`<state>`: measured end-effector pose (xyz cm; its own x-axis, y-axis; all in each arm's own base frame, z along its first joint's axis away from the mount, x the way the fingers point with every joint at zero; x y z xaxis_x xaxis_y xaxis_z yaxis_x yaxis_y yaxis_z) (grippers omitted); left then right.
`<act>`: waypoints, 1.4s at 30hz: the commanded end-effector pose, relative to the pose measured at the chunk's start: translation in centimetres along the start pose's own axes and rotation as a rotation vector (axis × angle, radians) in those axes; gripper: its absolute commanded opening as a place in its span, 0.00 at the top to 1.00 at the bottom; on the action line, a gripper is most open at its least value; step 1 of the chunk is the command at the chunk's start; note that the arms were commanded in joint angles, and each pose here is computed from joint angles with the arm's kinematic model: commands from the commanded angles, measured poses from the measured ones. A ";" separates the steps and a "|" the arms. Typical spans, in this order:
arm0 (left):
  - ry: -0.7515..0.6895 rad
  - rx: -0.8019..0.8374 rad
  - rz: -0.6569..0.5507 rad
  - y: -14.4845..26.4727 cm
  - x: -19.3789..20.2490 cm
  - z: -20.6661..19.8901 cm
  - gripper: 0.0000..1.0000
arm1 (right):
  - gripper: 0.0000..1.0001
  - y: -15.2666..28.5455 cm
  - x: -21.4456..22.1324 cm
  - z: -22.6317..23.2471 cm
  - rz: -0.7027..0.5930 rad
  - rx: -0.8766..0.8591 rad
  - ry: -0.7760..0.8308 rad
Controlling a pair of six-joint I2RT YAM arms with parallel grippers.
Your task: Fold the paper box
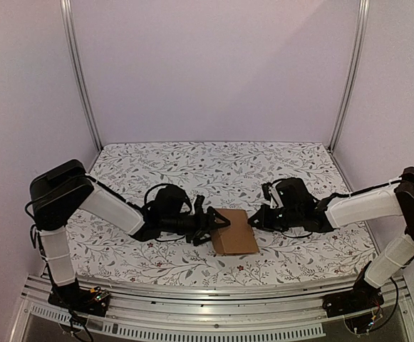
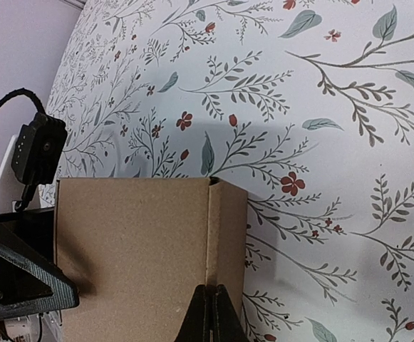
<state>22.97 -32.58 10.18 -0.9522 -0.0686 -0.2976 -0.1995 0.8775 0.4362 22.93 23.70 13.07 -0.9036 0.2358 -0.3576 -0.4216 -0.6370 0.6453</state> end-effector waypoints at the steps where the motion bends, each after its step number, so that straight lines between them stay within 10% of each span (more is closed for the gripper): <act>1: 0.006 0.049 -0.014 0.1 -0.2 0.2 0.19 | 1.00 -0.1 1.8 -2.4 0.083 0.112 -0.024; 14: -0.004 0.071 -0.020 0.3 -0.2 -0.1 0.37 | 0.98 -0.1 1.5 -2.0 0.079 0.099 -0.016; 32: 0.010 0.214 0.053 3.0 -1.5 -1.1 0.66 | 0.04 5.6 -2.2 5.6 -0.029 -0.171 0.338; 42: 0.089 0.421 0.049 8.4 -3.0 -1.3 0.82 | 0.01 9.6 -3.0 8.9 -0.143 -0.291 0.784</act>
<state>23.88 -27.26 12.97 -0.9810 -0.0560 -0.1855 -0.0936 0.9752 0.2004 21.46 23.33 23.95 -0.6666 -0.0711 -0.7421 -0.4124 -0.7941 0.4465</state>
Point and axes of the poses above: each gripper's point midway between its finger pads, its own y axis back along the fingers, its own z axis along the line the jaws close on, x = y × z, the point moved 10 cm from there along y, back along the fingers, and after that the axes turned 11 degrees about -y, right-handed, at the moved point
